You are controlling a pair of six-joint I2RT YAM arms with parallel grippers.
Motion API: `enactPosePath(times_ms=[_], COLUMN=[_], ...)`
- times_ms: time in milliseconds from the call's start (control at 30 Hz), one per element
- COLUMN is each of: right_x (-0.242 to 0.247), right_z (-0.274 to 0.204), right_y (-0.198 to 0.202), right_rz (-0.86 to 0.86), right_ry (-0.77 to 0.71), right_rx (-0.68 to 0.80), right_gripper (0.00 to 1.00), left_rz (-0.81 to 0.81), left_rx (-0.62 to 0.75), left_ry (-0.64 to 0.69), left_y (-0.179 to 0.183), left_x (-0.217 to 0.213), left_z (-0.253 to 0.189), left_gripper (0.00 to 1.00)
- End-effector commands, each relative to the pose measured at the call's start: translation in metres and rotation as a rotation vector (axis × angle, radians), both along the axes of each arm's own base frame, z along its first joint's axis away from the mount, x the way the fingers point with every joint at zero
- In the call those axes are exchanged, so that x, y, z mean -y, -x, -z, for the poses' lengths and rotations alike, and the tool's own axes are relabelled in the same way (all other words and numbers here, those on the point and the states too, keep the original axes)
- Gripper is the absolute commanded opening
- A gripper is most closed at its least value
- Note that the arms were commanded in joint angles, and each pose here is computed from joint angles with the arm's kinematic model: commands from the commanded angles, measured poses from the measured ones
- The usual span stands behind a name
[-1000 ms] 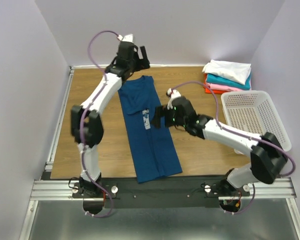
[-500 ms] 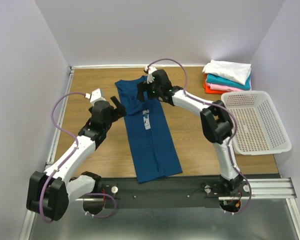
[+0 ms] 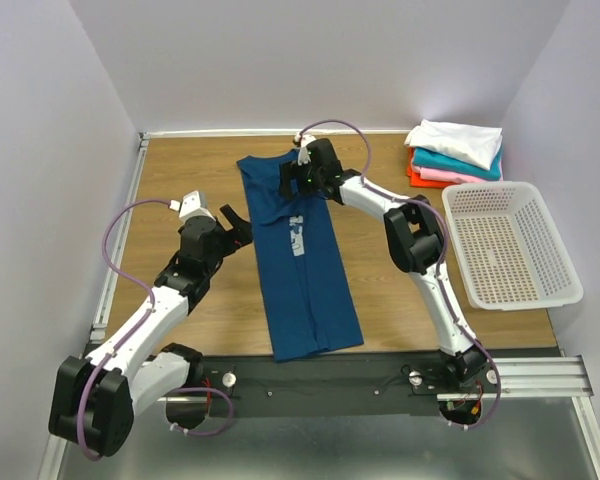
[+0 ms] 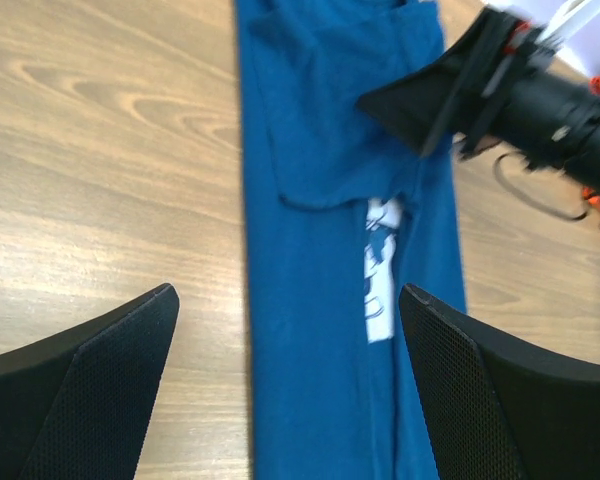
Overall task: Fold and stack the t-shirts
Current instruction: Fold the tshirt
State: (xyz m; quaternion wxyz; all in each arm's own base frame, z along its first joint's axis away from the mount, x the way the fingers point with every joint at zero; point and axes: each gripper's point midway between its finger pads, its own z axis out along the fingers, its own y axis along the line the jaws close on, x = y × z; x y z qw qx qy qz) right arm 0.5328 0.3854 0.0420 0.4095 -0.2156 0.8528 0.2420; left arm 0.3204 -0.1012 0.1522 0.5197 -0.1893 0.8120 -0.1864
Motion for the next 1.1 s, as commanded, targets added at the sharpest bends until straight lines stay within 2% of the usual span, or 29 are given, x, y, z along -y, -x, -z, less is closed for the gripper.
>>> enactPosePath(times_ms=[0, 267, 500, 667, 833, 933, 1067], right_x=[0.056, 0.108, 0.112, 0.103, 0.095, 0.095, 0.098], right_z=[0.037, 0.044, 0.037, 0.013, -0.038, -0.082, -0.09], right_y=[-0.013, -0.031, -0.048, -0.049, -0.047, -0.035, -0.01], right_rz=[0.158, 0.226, 0.22, 0.185, 0.159, 0.165, 0.158], right_ry=[0.104, 0.145, 0.124, 0.088, 0.02, -0.042, -0.069], right_rx=[-0.07, -0.076, -0.052, -0.028, 0.015, 0.035, -0.01], right_gripper=[1.0, 1.0, 1.0, 1.0, 1.0, 1.0, 1.0], left_rz=[0.049, 0.179, 0.308, 0.35, 0.369, 0.361, 0.351], left_rx=[-0.008, -0.071, -0.178, -0.328, -0.505, -0.583, -0.652], left_ry=[0.013, 0.041, 0.086, 0.098, 0.1, 0.119, 0.181], left_y=[-0.001, 0.004, 0.033, 0.072, 0.121, 0.147, 0.174], left_x=[0.011, 0.037, 0.06, 0.07, 0.074, 0.076, 0.081], left_z=[0.006, 0.031, 0.061, 0.09, 0.117, 0.124, 0.127], left_gripper=[0.98, 0.98, 0.98, 0.98, 0.98, 0.98, 0.96])
